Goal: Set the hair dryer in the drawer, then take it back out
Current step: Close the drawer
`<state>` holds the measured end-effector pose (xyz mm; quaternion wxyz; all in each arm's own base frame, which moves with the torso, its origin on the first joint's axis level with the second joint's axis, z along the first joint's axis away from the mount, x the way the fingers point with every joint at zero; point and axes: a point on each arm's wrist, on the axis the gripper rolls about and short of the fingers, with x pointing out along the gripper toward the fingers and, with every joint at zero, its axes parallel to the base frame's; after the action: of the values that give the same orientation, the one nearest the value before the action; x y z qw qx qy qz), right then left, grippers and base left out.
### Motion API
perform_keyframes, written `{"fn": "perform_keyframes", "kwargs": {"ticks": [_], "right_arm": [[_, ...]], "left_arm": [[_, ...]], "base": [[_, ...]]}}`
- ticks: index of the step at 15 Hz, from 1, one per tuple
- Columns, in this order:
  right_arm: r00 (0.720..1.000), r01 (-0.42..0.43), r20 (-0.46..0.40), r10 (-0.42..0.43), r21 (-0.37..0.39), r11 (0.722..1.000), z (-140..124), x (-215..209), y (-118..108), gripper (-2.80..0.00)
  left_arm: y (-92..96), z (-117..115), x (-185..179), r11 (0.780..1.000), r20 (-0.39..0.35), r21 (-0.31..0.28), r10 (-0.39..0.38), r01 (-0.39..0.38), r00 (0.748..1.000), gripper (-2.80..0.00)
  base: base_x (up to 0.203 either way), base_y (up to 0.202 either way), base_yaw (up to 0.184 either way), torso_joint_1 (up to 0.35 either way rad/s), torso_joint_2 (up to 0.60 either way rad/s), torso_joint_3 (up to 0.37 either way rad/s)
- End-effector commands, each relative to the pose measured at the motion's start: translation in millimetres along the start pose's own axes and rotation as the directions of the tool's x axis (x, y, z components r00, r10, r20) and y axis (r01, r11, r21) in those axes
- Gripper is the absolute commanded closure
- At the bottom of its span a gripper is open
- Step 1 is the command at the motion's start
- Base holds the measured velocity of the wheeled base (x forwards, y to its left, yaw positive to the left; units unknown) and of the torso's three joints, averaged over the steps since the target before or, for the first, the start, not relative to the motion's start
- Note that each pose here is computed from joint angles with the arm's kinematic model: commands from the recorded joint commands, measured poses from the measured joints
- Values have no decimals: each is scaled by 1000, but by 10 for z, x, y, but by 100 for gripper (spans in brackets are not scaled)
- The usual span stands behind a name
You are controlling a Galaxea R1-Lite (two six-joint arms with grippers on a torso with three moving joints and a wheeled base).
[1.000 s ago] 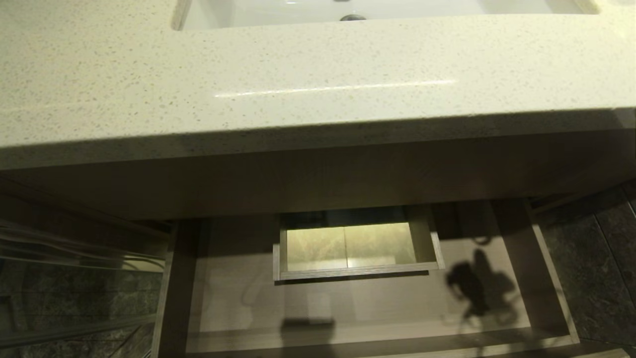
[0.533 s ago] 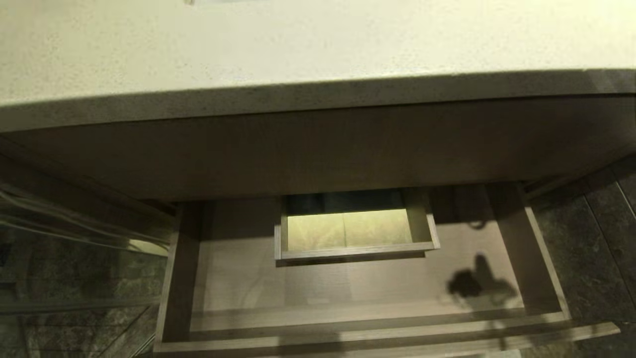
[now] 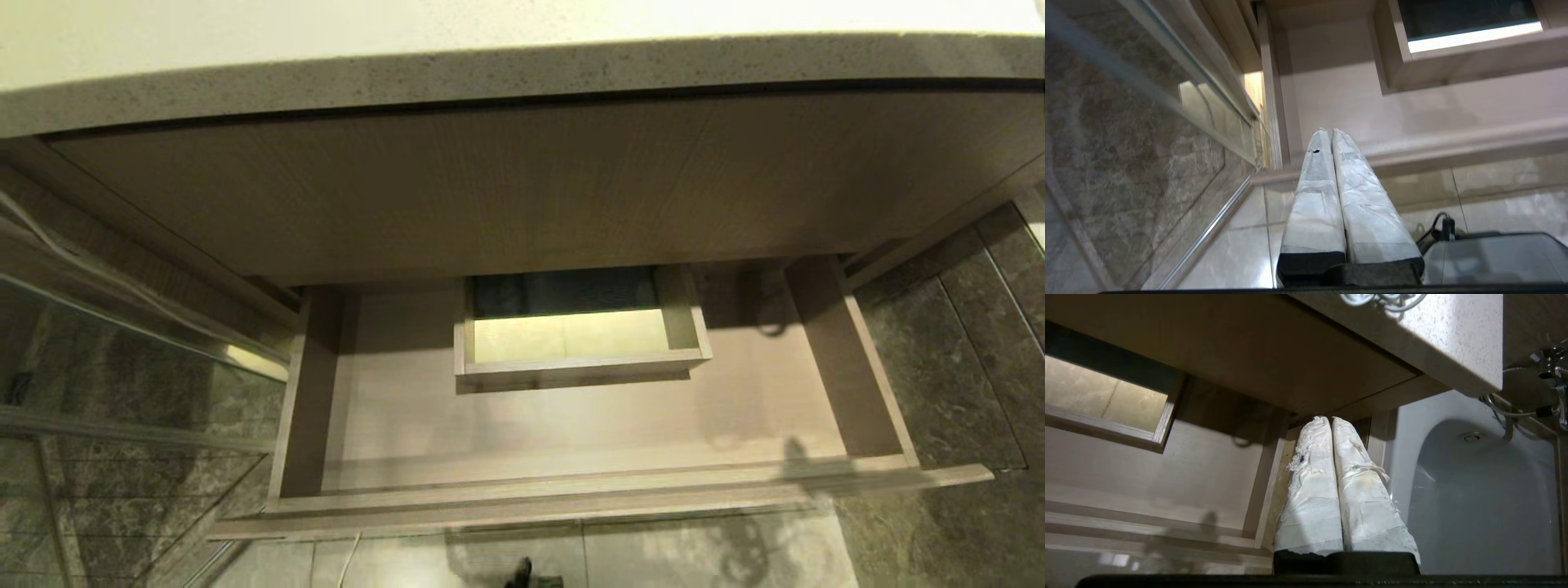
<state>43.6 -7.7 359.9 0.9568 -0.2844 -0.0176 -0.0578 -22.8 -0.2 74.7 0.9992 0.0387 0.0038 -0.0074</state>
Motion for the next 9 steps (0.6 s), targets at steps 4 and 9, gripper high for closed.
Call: {"fn": "perform_keyframes", "kwargs": {"ticks": [4, 9], "right_arm": [[1000, -9, -13, 9, -1, 1000, -72, -33, 51, 0], [1000, -12, -22, 12, 2, 1000, -100, -42, 70, 0]], "left_arm": [[0, -4, 1, 1000, -1, 1, -1, 1, 1000, 0], [0, -4, 1, 1000, -1, 1, -1, 1, 1000, 0]], "base": [[0, 0, 0, -400, 62, -342], [0, 0, 0, -382, 14, -374]]}}
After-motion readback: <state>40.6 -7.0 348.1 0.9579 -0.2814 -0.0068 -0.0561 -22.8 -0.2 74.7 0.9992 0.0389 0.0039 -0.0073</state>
